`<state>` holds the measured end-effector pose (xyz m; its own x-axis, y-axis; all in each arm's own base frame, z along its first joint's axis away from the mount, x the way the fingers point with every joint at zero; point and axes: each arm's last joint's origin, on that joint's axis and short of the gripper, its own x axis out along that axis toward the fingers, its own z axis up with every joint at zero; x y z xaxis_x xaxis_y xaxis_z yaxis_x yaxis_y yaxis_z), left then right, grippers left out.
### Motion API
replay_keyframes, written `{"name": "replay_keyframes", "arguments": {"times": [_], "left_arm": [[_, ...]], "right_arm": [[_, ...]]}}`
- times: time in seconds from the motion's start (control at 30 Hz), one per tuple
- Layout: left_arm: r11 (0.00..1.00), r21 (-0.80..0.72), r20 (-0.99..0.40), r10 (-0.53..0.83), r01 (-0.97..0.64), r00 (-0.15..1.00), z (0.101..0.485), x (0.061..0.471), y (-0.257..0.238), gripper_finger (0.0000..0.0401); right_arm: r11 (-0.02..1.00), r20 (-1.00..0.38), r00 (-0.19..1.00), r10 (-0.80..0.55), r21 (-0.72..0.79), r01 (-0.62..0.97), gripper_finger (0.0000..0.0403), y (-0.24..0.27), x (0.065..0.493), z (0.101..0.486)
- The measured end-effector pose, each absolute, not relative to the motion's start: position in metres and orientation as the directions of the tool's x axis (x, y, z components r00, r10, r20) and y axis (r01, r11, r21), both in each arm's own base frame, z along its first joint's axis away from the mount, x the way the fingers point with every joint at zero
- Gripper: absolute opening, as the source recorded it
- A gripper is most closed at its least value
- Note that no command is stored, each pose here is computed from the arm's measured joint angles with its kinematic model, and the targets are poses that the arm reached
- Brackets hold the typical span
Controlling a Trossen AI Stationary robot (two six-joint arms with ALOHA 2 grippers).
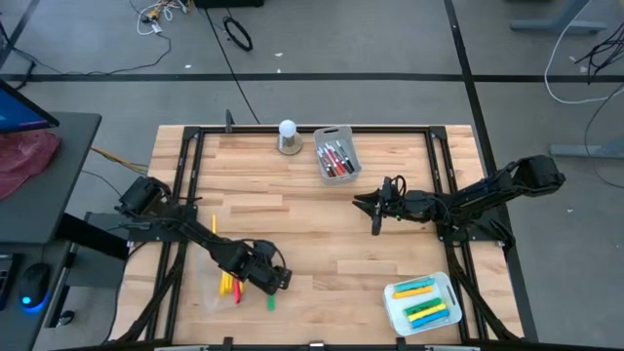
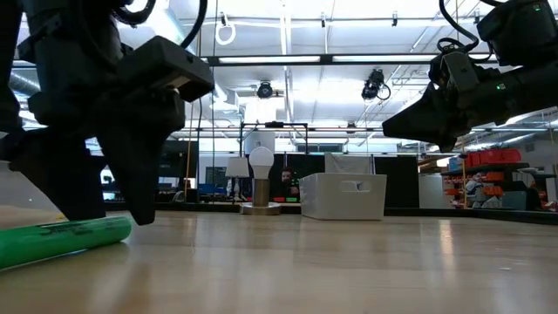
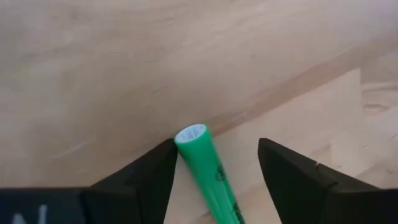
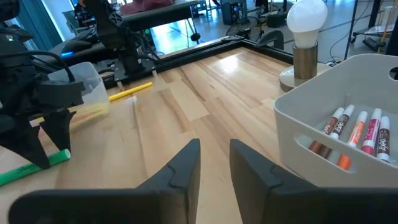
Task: Pick & Place Markers
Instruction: Put the green highlighter pen into the white bin
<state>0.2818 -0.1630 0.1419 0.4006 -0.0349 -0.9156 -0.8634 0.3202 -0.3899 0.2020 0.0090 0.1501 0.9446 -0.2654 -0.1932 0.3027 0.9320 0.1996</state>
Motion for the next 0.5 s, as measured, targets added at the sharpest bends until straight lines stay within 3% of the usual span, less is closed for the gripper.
{"name": "replay_keyframes", "arguments": {"times": [0.17,0.5], "left_arm": [[0.342,-0.382,-0.92,-0.049,-0.859,0.39,0.148,0.287,-0.161,0.0236],[0.372,-0.335,-0.936,-0.024,-0.865,0.352,0.173,0.296,-0.164,0.0197]], "right_arm": [[0.932,-0.193,0.945,-0.265,0.2,0.302,0.0086,0.009,0.202,0.15],[0.932,-0.193,0.945,-0.265,0.2,0.302,0.0086,0.009,0.202,0.15]]}}
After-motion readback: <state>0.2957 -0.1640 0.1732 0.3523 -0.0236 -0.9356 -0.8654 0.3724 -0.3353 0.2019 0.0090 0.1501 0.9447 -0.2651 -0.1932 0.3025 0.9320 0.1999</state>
